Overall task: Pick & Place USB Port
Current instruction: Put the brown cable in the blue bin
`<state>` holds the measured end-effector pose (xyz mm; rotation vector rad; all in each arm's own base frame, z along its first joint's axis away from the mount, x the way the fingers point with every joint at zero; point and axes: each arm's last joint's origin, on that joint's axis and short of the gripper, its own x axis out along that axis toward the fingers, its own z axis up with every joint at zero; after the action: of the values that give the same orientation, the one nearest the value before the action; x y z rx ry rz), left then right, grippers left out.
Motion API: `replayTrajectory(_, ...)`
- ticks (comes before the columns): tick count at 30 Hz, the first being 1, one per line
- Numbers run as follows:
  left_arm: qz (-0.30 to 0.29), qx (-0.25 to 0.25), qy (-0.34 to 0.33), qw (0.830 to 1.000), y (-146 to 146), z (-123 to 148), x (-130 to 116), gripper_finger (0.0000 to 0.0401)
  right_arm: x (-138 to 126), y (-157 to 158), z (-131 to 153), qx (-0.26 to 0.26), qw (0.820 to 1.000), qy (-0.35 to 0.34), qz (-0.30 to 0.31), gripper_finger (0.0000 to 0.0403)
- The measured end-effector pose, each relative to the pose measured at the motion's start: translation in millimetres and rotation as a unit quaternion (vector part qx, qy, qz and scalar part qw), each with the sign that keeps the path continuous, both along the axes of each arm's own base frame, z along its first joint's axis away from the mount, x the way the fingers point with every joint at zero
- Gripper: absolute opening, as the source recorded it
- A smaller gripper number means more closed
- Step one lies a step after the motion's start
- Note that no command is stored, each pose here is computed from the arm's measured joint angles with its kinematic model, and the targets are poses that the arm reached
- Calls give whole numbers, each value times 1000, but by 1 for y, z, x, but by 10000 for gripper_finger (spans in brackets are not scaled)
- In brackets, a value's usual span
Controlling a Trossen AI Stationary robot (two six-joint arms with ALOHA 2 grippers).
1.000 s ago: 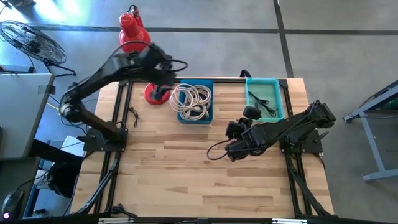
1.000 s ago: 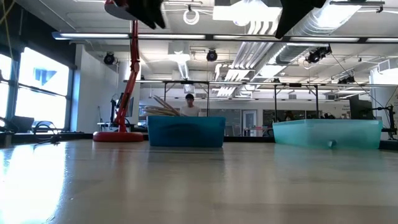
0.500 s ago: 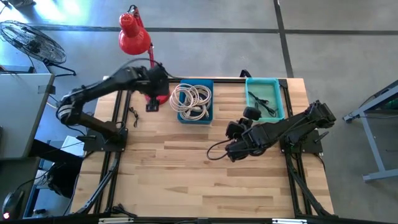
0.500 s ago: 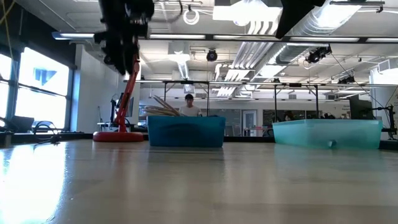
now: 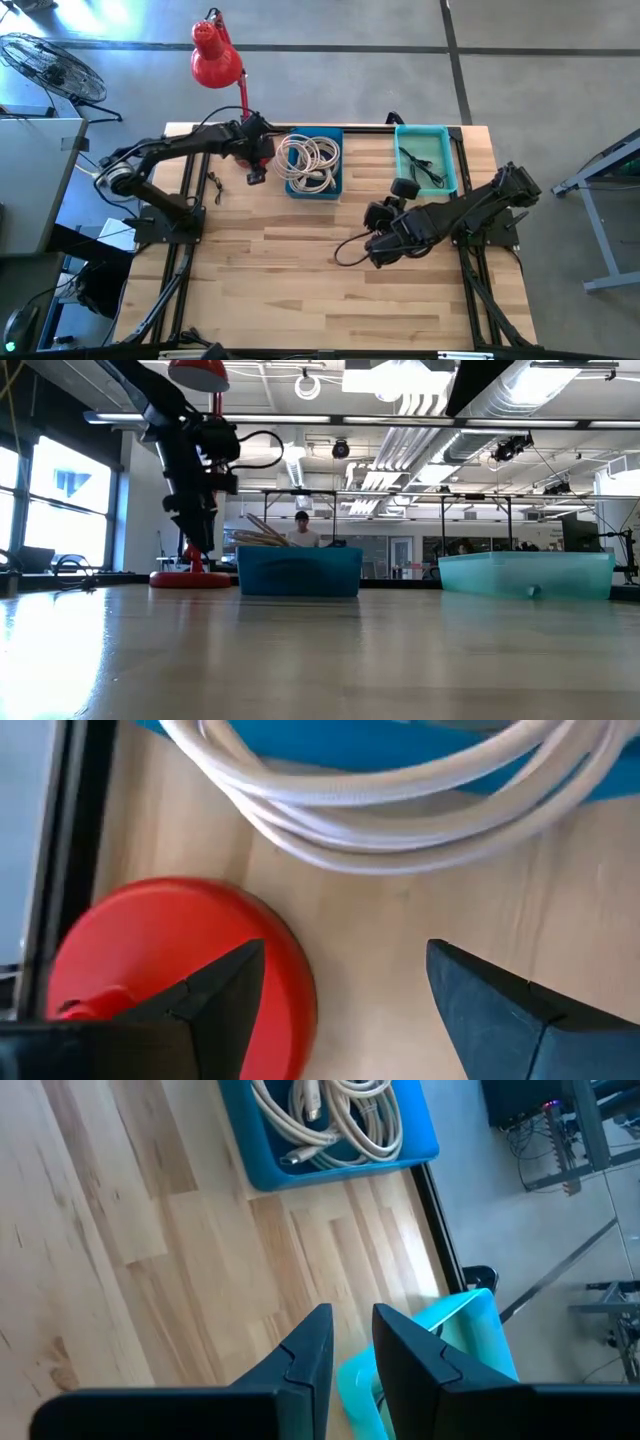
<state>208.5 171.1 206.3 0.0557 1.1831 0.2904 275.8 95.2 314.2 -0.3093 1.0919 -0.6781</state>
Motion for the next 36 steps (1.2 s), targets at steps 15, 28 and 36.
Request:
replayTrajectory(15, -21, 13, -68, 997, 18, -7, 27, 272, 1, 0, 0, -1, 1000, -8, 2, 67)
replayTrajectory(28, -111, 64, -115, 985, -6, 46, 71, 272, 2, 0, 0, -4, 1000, -10, 1, 67)
replayTrajectory(36, -123, 43, -88, 988, -13, 38, 76, 272, 2, 1, 0, 9, 1000, -11, 0, 67)
